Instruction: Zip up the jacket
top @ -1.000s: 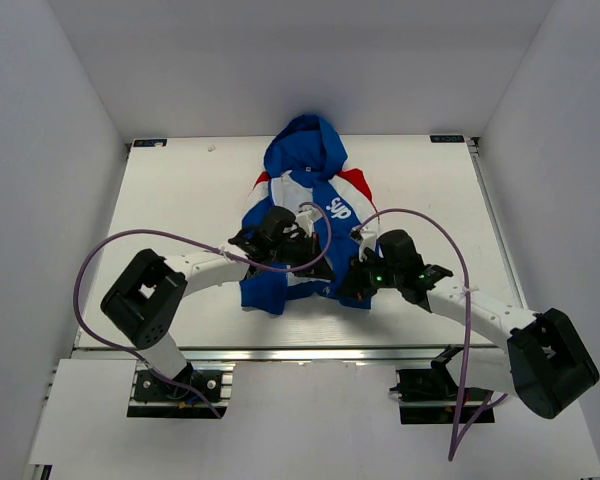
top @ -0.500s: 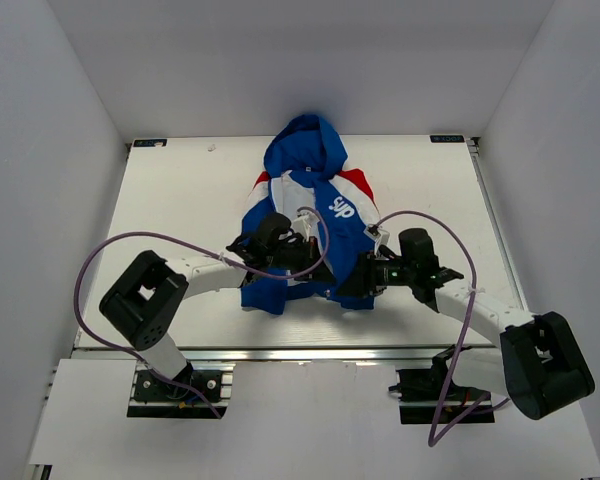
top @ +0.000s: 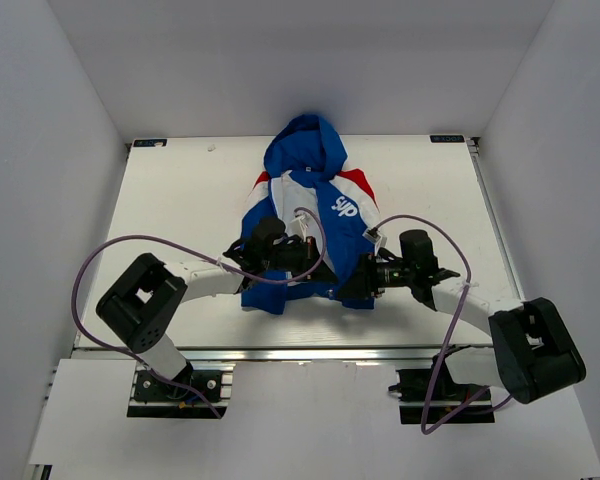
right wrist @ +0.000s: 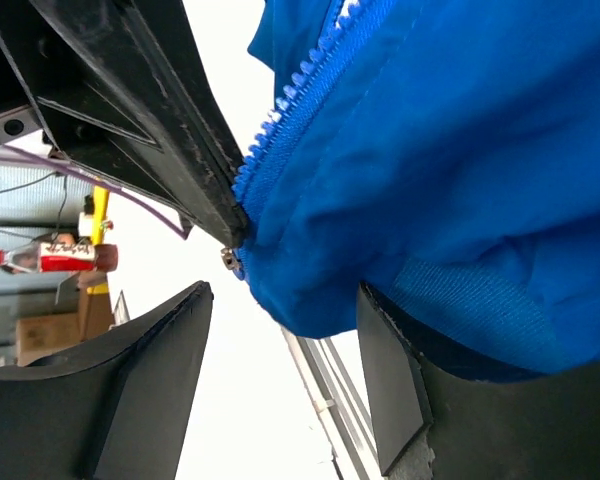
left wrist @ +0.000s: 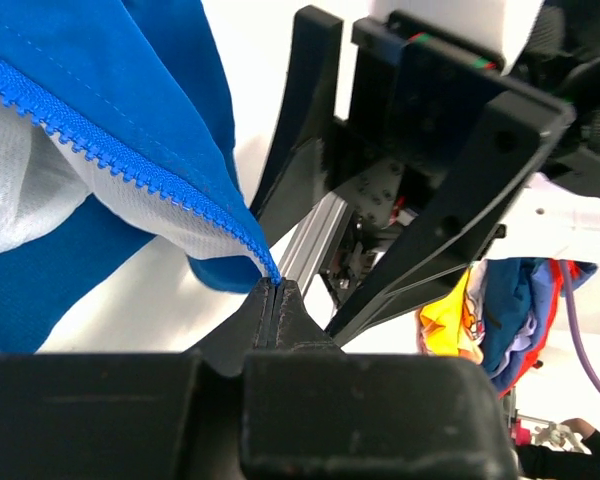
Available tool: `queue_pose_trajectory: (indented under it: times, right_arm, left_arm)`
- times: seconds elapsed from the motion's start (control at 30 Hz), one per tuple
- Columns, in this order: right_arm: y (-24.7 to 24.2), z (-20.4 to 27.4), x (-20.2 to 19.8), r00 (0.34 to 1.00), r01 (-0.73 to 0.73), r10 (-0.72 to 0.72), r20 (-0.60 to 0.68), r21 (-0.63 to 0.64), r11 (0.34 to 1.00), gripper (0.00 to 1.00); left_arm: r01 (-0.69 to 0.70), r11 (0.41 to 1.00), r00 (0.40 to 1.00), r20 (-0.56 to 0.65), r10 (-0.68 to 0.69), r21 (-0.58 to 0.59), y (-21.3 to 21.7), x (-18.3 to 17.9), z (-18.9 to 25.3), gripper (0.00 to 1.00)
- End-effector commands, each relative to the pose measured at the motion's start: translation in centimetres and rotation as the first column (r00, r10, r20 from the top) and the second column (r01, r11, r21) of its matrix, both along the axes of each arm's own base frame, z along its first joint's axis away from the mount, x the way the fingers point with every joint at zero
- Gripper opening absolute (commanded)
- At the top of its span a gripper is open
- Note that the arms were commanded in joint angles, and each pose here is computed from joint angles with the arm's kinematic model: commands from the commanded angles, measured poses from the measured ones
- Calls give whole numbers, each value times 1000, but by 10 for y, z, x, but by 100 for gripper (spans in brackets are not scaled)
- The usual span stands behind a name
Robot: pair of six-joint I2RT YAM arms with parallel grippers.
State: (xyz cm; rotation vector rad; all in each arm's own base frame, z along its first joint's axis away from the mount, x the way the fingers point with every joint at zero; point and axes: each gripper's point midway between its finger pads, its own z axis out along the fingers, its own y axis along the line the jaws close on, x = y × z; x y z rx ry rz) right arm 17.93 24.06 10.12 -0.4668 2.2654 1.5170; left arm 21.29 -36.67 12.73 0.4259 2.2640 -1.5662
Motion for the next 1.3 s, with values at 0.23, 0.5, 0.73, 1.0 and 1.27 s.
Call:
queue_pose_trajectory:
  times: [0.23,0.5,0.73,1.0,1.27]
  right_arm:
    - [8,16,5,998,-50,45,52,85,995,63]
    - [9,25,0,995,-77,69,66,124,989,41]
    - [9,26,-2,995,-85,78,61,131,988,26]
    - [10,28,-3,994,-99,90,68,138,985,2]
    - [9,27,2,995,-72,62,84,117,991,0]
  left_arm:
    - [12,995,998,67,-5,-99,-2,-3,35,0]
    - [-13,997,998,63,18,-82,0,-1,31,0]
    - [-38,997,997,61,43,-72,2,1,29,0]
    - [-46,996,997,66,51,-70,2,2,29,0]
    - [-31,999,998,57,30,21,4,0,23,51]
